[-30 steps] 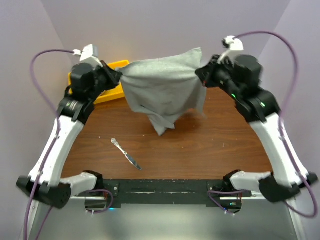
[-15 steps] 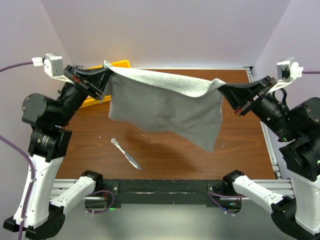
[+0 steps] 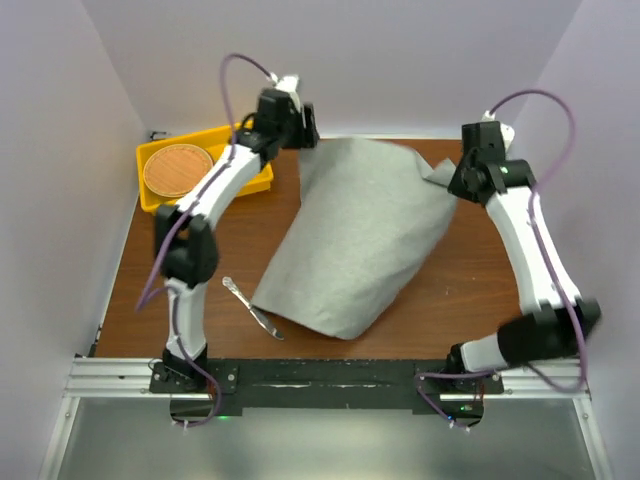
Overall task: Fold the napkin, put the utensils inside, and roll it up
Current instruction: Flatten the napkin out
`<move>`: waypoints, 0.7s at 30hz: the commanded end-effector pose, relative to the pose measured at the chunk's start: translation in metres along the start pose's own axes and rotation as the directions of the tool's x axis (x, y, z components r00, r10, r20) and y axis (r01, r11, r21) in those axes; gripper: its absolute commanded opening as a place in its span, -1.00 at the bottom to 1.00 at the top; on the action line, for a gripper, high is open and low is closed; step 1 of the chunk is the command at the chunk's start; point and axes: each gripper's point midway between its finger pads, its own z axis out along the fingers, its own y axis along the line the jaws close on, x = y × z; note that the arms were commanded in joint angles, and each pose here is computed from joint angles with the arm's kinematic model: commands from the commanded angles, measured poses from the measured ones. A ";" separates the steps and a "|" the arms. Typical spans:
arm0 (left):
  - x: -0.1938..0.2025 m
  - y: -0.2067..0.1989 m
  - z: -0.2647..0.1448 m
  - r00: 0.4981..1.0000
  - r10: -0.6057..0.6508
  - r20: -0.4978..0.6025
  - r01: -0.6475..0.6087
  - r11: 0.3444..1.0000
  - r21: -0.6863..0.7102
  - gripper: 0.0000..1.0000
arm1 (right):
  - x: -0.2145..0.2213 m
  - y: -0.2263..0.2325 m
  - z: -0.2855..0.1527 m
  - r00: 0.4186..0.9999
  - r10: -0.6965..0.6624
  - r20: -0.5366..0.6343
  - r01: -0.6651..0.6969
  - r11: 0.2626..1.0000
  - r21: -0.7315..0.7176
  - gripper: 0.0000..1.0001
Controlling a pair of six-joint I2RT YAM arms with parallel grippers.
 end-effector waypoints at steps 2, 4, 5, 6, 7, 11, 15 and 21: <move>0.074 0.054 0.018 0.954 0.055 -0.293 -0.124 0.967 -0.222 0.44 | 0.077 -0.073 0.093 0.911 -0.118 -0.395 0.239 0.932 0.274 -0.32; 0.066 0.039 -0.006 0.972 0.068 -0.226 -0.107 0.980 -0.167 0.50 | 0.088 -0.065 0.108 0.883 -0.131 -0.450 0.258 0.937 0.234 0.05; 0.068 0.034 -0.015 0.975 0.066 -0.212 -0.097 0.985 -0.139 0.66 | 0.084 -0.061 0.117 0.883 -0.131 -0.451 0.258 0.937 0.234 0.30; 0.090 0.036 -0.021 0.970 0.057 -0.236 -0.087 0.989 -0.118 0.68 | 0.082 -0.058 0.119 0.883 -0.141 -0.447 0.261 0.940 0.220 0.41; 0.081 0.021 -0.040 0.976 0.040 -0.213 -0.054 0.997 -0.061 0.67 | 0.076 -0.056 0.121 0.889 -0.145 -0.434 0.260 0.941 0.218 0.46; 0.150 0.015 -0.075 0.943 -0.020 -0.331 0.029 0.999 0.020 0.58 | 0.078 -0.053 0.128 0.873 -0.208 -0.442 0.312 0.933 0.179 0.73; 0.194 0.019 -0.089 0.917 -0.037 -0.398 0.047 0.999 0.015 0.53 | 0.093 -0.034 0.133 0.869 -0.195 -0.454 0.266 0.959 0.096 0.72; 0.199 0.048 -0.100 0.916 -0.050 -0.398 -0.008 0.990 -0.144 0.54 | 0.145 0.031 0.122 0.819 -0.253 -0.515 0.227 0.967 -0.115 0.34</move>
